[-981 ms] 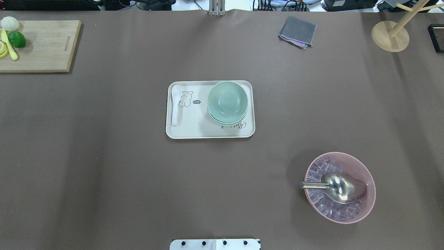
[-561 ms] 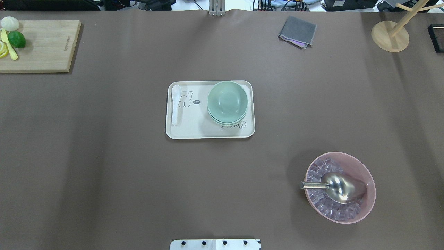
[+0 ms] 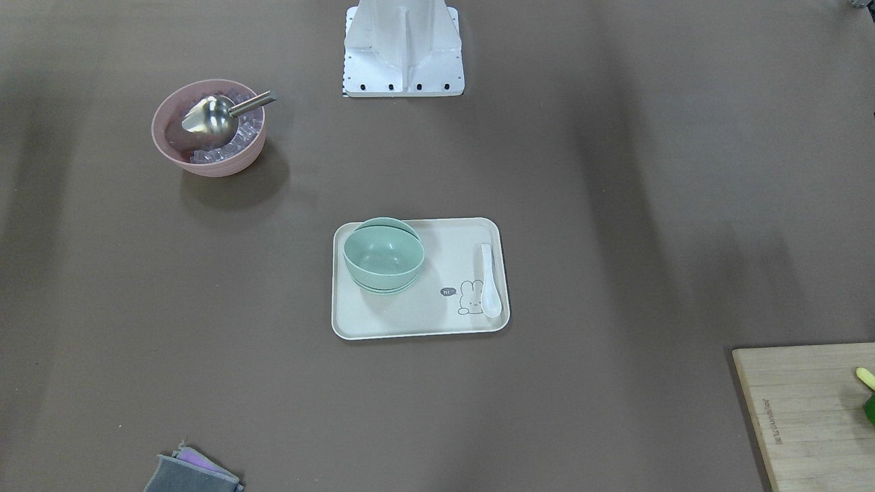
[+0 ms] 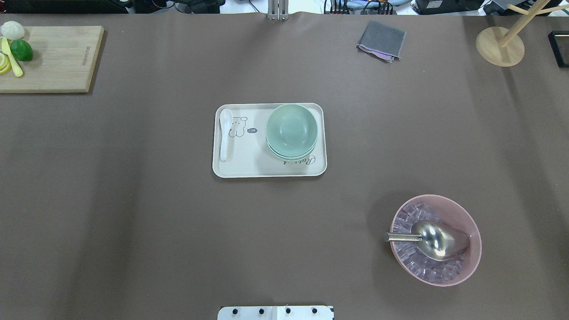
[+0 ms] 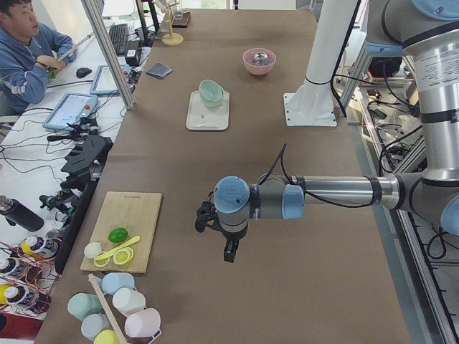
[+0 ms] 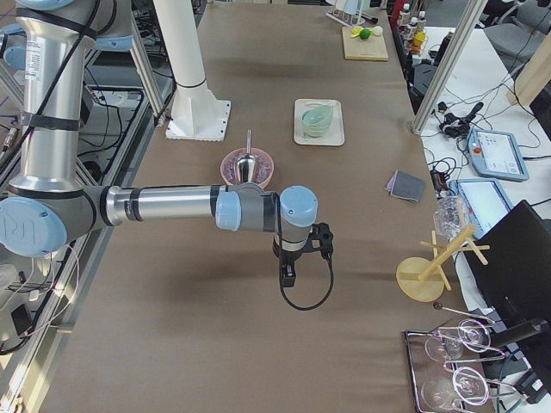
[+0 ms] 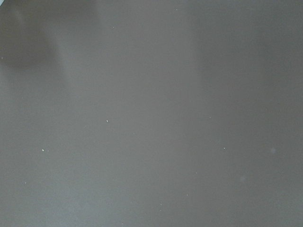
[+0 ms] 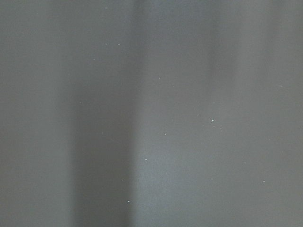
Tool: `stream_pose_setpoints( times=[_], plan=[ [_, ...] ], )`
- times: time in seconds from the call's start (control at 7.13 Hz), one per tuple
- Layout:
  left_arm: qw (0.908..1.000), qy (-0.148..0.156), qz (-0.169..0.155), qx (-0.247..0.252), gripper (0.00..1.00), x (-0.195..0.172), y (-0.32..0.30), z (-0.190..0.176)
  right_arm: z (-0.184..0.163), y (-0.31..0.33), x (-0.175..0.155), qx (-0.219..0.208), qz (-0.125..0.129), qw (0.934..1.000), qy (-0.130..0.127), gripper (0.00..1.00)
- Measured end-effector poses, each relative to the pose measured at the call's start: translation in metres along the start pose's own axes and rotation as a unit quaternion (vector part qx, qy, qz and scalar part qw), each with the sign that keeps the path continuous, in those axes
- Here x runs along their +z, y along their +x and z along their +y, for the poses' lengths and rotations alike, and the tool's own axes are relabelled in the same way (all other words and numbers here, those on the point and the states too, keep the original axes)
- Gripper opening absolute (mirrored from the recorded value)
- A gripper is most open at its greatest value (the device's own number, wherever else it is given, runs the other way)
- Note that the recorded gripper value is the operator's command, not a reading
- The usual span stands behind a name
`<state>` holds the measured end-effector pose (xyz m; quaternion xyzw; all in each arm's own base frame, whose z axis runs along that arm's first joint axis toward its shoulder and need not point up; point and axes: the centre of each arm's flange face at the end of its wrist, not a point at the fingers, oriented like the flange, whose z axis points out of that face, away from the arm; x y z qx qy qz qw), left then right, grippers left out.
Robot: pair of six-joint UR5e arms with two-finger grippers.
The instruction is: Stack green bowls together
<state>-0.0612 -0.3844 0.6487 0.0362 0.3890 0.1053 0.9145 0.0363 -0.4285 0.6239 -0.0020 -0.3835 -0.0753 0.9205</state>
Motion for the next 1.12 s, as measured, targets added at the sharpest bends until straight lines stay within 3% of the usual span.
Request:
stream_pose_setpoints(
  times=[1.12],
  plan=[
    [0.9999, 0.009, -0.007, 0.008, 0.98, -0.0107, 0.0087, 0.0024, -0.0036, -0.0068, -0.0069, -0.007, 0.000, 1.0000, 0.007, 1.00]
  ],
)
